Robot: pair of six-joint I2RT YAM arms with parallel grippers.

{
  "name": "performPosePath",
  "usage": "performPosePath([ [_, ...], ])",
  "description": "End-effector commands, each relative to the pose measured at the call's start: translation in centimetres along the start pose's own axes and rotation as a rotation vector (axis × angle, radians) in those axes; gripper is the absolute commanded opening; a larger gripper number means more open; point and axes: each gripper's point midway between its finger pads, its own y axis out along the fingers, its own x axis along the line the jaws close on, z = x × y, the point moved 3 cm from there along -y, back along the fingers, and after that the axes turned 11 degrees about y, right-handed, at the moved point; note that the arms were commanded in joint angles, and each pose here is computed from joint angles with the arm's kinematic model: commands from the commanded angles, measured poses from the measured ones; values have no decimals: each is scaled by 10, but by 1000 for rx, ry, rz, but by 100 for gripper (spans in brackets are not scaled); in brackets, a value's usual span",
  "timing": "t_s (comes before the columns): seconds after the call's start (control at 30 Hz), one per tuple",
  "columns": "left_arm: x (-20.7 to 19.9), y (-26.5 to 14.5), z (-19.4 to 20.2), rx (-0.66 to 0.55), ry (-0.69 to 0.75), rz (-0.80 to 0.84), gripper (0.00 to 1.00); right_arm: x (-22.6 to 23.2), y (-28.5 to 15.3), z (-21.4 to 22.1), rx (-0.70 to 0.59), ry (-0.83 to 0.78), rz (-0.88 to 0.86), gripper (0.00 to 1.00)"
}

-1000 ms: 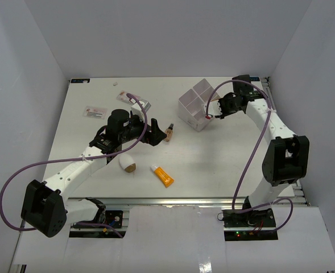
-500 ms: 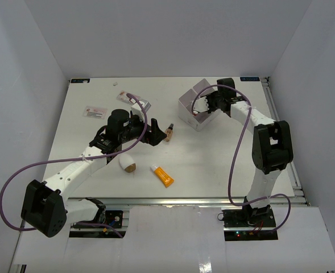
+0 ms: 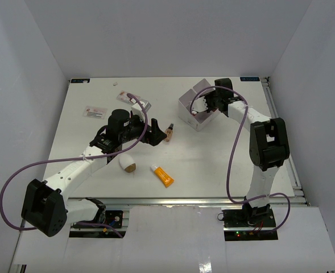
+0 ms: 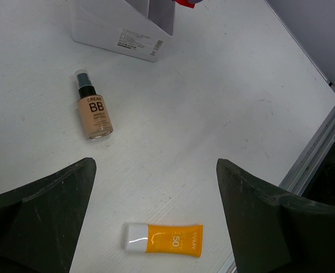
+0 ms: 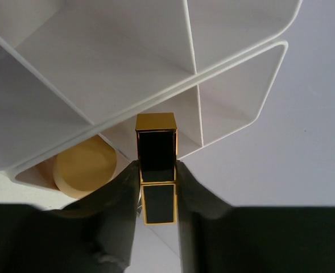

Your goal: Organize the makeup

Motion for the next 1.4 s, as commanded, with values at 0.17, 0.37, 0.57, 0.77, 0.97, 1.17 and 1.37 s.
performPosePath([
  [0.17, 0, 1, -10, -20, 22, 4, 98, -37, -12, -2, 18, 18, 125, 63],
  [0.37, -1, 2, -8, -12, 19, 17, 98, -58, -54, -3, 0, 133, 204, 64],
  [0.57, -6, 7, -4, 8, -2, 61, 88, -39, -128, -25, -150, 521, 185, 65],
  [0.77, -7, 21, 10, 77, -60, 92, 65, 48, -184, -87, -501, 1084, -155, 64],
  [0.97, 6, 40, 21, 165, -137, 26, 70, 98, -224, -95, -761, 1354, -323, 75],
  [1.17, 29, 82, 20, 382, -124, -154, 83, 100, -234, -78, -759, 1440, -278, 78],
  [1.37, 61, 113, 33, 577, -46, -355, 83, 104, -238, -75, -758, 1443, -251, 79],
])
